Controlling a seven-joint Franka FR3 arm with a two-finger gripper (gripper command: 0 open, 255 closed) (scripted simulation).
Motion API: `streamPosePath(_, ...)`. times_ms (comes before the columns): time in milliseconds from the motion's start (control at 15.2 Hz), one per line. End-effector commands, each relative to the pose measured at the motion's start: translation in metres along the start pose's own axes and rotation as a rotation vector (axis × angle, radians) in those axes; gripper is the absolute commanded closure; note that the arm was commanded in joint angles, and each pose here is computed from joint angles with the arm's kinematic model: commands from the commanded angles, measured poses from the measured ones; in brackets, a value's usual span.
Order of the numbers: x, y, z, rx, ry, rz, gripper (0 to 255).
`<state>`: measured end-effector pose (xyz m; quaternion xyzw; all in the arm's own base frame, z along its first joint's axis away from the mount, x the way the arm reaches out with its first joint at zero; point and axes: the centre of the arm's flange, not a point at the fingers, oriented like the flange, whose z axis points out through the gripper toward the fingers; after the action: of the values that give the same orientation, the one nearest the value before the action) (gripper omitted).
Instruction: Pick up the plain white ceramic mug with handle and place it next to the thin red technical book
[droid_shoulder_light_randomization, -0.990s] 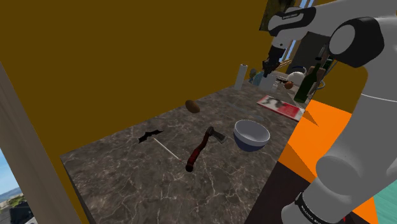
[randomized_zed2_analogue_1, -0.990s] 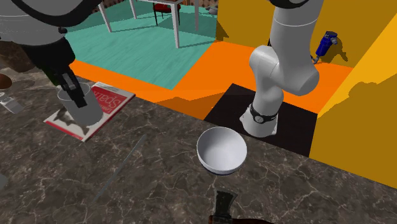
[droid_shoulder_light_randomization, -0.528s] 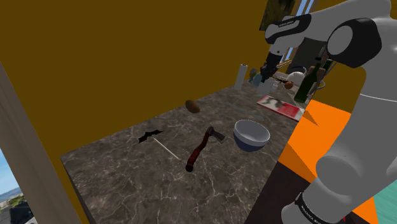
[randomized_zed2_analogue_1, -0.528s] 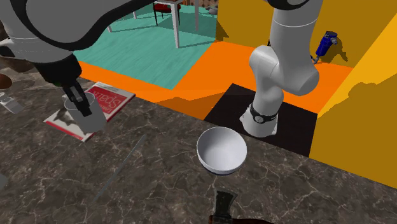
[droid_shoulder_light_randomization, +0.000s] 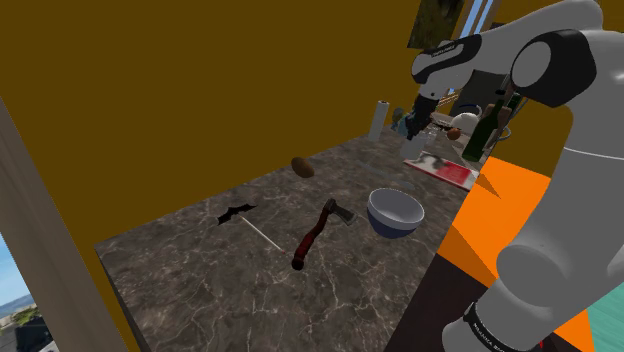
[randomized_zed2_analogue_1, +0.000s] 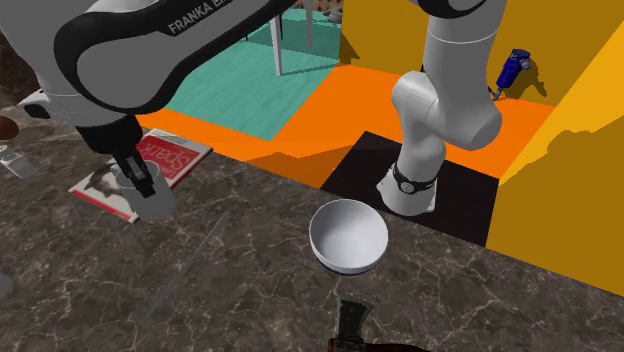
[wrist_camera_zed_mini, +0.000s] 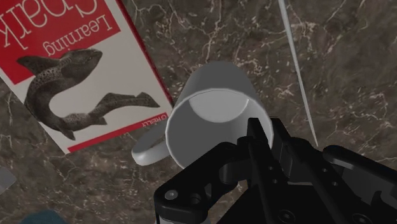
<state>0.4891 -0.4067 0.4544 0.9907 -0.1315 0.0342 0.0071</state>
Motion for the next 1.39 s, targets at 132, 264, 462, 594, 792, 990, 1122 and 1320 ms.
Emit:
streamPosePath(132, -0.002, 0.0, 0.021, 0.0, 0.0, 0.0, 255)
streamPosePath(264, -0.003, 0.0, 0.032, 0.0, 0.0, 0.0, 255)
streamPosePath(462, -0.004, 0.0, 0.048, 0.0, 0.0, 0.0, 255)
streamPosePath(594, -0.004, 0.0, 0.058, 0.0, 0.0, 0.0, 255)
streamPosePath(792, -0.005, 0.0, 0.07, 0.0, 0.0, 0.0, 255)
streamPosePath(990, -0.005, 0.0, 0.07, 0.0, 0.0, 0.0, 255)
streamPosePath(1122, -0.005, 0.0, 0.07, 0.0, 0.0, 0.0, 255)
streamPosePath(1320, -0.005, 0.0, 0.07, 0.0, 0.0, 0.0, 0)
